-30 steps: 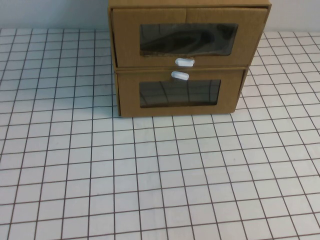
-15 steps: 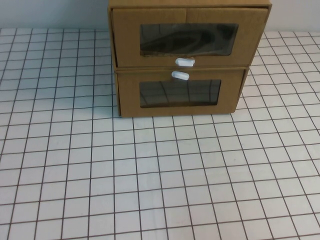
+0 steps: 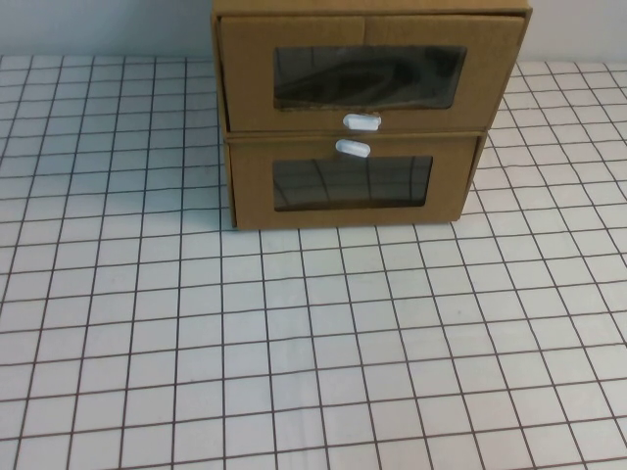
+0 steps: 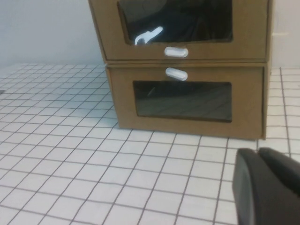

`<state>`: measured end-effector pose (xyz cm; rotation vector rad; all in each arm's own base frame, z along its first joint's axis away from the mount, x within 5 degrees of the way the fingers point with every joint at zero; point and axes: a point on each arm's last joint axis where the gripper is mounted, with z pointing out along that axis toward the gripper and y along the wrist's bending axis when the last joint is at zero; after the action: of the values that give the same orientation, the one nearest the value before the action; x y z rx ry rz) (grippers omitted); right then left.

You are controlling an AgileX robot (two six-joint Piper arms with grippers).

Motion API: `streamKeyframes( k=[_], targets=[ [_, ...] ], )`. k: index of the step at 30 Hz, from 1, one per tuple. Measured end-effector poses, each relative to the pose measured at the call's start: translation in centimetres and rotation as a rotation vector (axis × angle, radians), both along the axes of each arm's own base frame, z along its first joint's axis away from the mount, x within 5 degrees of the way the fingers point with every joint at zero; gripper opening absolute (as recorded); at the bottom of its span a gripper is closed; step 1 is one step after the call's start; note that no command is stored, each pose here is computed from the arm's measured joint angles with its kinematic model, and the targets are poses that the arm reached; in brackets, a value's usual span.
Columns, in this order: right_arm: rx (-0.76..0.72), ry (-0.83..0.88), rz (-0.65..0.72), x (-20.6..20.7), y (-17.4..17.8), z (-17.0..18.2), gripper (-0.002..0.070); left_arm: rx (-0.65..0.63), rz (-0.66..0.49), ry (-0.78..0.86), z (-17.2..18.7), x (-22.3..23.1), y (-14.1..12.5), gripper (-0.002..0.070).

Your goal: Close the shoe box

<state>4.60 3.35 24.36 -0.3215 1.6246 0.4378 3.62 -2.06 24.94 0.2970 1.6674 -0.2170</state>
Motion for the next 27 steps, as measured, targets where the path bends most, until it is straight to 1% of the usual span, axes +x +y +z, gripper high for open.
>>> streamKeyframes(
  k=[4,12,15,17,20,23,27],
  targets=[
    [0.011,0.063,0.045,-0.1,0.4,-0.9,-0.0013,0.009,-0.008,0.032,-0.6,0.0,-0.1,-0.0005],
    [-0.026,0.196,0.147,-0.7,1.2,-3.0,-0.0013,0.016,-0.014,0.060,-1.0,0.1,-0.1,-0.0005],
    [-0.032,0.248,0.198,-1.0,1.5,-3.6,-0.0013,0.068,0.041,0.013,-1.9,0.7,0.3,-0.0005],
    [-0.043,0.282,0.234,-1.3,1.7,-3.9,-0.0013,0.120,0.092,-0.061,-2.8,1.3,0.8,-0.0005],
    [-0.036,0.326,0.287,-1.8,2.1,-4.1,-0.0013,0.139,0.123,-0.100,-4.5,1.8,1.0,-0.0006],
    [-0.034,0.360,0.330,-2.1,2.3,-4.3,-0.0013,0.160,0.127,-0.048,-5.9,1.9,1.0,-0.0005],
    [-0.046,0.392,0.367,-2.5,2.5,-4.5,-0.0013,0.186,0.116,0.050,-7.0,1.8,1.0,-0.0005]
  ],
)
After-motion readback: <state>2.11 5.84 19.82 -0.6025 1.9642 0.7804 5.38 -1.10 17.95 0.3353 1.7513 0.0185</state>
